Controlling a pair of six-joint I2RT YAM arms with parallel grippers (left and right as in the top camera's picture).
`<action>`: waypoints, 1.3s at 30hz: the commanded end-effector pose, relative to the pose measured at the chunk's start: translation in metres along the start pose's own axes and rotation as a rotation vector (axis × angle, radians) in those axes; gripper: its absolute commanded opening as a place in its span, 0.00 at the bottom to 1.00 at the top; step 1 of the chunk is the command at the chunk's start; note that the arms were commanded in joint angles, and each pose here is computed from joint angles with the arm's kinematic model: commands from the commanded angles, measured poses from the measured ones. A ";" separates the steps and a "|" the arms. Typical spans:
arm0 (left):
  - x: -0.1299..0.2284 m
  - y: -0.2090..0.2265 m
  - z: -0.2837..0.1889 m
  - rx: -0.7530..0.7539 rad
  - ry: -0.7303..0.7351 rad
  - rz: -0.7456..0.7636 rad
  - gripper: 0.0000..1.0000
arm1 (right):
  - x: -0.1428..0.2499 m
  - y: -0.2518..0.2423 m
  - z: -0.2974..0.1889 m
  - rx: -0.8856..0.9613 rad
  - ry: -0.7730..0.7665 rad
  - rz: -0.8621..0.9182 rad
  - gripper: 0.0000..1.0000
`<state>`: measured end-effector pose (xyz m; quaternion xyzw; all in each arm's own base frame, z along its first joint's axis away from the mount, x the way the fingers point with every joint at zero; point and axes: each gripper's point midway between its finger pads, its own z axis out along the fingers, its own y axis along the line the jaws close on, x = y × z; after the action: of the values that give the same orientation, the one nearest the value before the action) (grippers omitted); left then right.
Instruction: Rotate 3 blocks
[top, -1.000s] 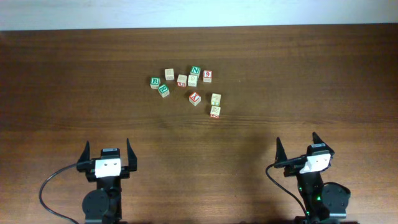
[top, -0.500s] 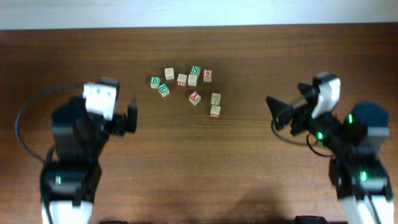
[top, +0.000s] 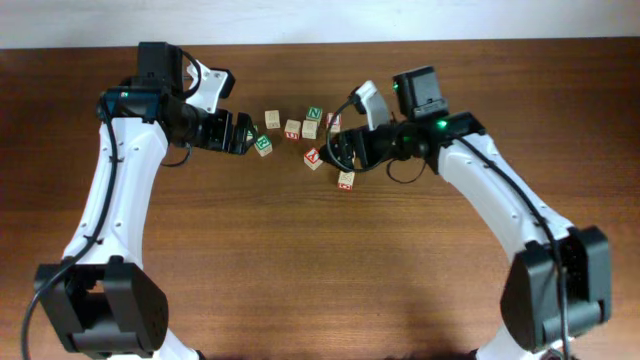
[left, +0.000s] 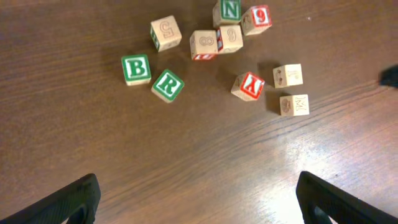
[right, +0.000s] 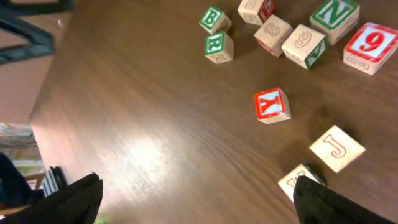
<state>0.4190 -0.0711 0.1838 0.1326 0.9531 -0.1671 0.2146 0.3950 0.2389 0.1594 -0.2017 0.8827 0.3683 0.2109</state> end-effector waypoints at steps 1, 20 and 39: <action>-0.013 -0.002 -0.004 0.007 -0.042 0.011 0.99 | -0.003 -0.029 0.015 0.121 -0.003 0.104 0.87; 0.023 0.083 0.031 -0.407 0.097 -0.389 0.97 | 0.065 -0.104 0.071 0.713 0.052 0.463 0.50; 0.022 0.082 0.032 -0.403 0.097 -0.388 1.00 | 0.155 -0.069 0.047 0.669 0.468 0.615 0.33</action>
<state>0.4330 -0.0060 0.1240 -0.0824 0.9851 -0.0076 0.1511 0.3314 0.1963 0.0148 0.0708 0.9959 0.0538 -0.0167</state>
